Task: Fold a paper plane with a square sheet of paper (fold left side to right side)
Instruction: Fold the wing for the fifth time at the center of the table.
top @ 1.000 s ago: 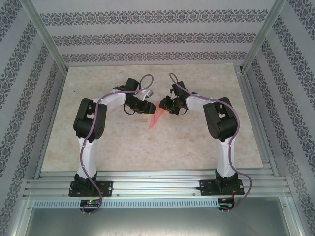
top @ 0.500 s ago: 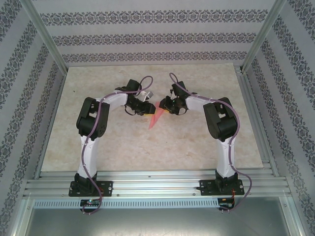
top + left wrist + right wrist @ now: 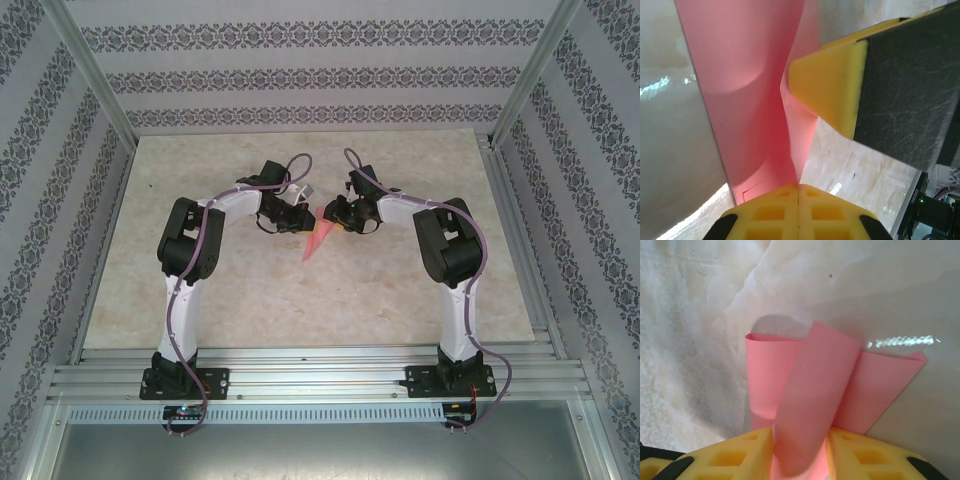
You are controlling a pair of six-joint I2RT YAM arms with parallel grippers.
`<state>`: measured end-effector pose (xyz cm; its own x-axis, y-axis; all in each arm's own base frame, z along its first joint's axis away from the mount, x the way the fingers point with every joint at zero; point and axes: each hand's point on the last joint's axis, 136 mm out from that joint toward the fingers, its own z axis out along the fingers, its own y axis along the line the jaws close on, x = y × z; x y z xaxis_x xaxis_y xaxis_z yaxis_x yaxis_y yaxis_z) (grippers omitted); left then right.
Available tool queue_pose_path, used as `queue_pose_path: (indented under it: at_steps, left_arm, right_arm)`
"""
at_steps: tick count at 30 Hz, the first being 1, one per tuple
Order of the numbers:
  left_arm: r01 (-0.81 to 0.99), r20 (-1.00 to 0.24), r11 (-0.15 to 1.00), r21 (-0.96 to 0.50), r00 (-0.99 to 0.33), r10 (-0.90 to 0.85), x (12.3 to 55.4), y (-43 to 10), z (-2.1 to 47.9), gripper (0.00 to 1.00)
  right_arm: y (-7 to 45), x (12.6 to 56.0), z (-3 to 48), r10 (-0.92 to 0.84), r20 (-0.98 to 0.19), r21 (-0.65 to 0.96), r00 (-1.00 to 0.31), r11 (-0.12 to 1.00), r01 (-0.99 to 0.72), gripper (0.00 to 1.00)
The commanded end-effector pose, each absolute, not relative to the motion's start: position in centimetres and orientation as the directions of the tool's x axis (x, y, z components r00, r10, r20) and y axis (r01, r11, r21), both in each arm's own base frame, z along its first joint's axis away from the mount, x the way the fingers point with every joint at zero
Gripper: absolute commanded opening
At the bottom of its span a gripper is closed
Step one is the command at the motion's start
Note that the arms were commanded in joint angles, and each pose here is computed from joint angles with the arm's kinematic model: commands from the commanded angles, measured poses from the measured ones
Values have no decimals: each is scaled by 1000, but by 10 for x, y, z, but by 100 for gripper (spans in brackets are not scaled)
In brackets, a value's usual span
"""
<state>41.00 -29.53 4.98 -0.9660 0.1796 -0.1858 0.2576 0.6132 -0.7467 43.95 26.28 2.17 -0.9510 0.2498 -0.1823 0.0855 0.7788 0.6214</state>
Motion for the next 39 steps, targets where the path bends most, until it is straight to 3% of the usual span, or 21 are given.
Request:
queue_pose_path:
  at_steps: [1,14,27,39]
  left_arm:
    - [282,-219,615,-736,-959,178,424,-301,50,1]
    - [296,-219,597,-746,-955,199,417,-300,52,1]
    - [328,-230,557,-763,-943,240,395,-297,70,1]
    - [309,-212,545,-780,-949,235,397,-290,67,2]
  right_arm:
    - [254,421,-13,223,-128,550,-966,827,118,35]
    - [253,423,-9,228,-139,562,-964,820,112,38]
    - [249,433,38,242,-245,640,-939,767,31,45]
    - [241,416,73,223,-335,650,-916,758,-53,50]
